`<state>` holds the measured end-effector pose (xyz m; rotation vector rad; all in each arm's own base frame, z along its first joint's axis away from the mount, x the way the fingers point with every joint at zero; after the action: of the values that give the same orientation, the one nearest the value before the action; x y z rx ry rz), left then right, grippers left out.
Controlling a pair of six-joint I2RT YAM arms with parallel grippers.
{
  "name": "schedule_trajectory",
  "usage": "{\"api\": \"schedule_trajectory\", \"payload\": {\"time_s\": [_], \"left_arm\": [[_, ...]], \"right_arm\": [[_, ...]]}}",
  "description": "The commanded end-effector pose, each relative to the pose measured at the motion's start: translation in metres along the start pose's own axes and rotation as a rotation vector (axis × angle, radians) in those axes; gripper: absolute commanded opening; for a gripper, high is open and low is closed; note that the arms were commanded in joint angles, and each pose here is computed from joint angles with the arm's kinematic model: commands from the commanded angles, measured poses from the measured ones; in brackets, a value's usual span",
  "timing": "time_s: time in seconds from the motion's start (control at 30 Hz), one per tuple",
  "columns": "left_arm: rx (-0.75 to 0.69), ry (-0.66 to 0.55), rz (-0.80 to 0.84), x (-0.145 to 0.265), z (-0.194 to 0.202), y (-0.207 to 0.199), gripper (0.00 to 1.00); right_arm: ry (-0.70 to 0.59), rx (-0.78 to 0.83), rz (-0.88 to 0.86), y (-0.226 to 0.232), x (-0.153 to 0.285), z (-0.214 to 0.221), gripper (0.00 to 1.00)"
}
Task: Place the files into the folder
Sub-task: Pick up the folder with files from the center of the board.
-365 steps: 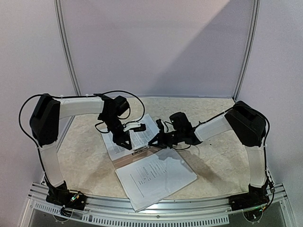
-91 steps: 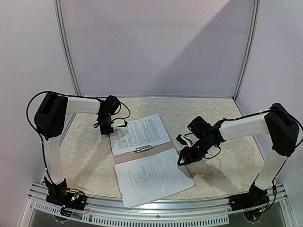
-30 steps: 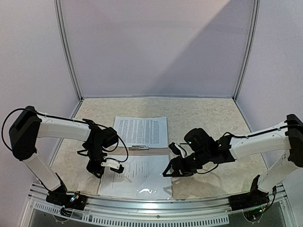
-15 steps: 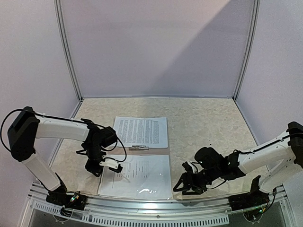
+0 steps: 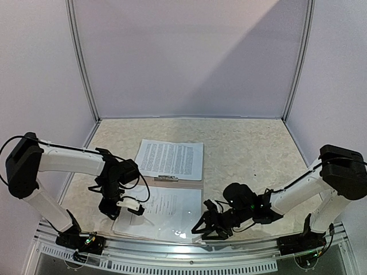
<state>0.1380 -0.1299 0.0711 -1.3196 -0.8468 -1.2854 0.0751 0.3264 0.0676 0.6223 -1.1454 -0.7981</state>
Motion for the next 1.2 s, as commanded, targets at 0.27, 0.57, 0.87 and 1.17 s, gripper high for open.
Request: {"api": "schedule_trajectory", "payload": {"time_s": [0.27, 0.57, 0.87, 1.17], "left_arm": [[0.084, 0.073, -0.067, 0.025, 0.036, 0.017, 0.46], [0.231, -0.001, -0.066, 0.040, 0.062, 0.021, 0.47], [0.368, -0.047, -0.039, 0.049, 0.086, 0.039, 0.47], [0.546, -0.074, -0.131, 0.049, 0.093, 0.098, 0.48]], "right_arm": [[-0.026, 0.038, -0.043, 0.015, -0.058, -0.041, 0.62], [-0.137, 0.174, 0.171, 0.038, -0.021, -0.067, 0.63], [-0.275, 0.172, 0.174, 0.050, 0.031, -0.130, 0.64], [-0.318, 0.111, 0.113, 0.053, 0.024, -0.194, 0.64]]}}
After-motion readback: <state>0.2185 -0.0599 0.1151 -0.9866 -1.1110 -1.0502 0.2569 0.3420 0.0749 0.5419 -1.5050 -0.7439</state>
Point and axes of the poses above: each gripper's point midway between its finger pads, its own x axis back along the fingers, its own y axis along the line the jaws close on, z = x × y, the point moved 6 cm from there along x, back along the fingers, and after that the axes turned 9 degrees about -x, right-handed, at the moved point
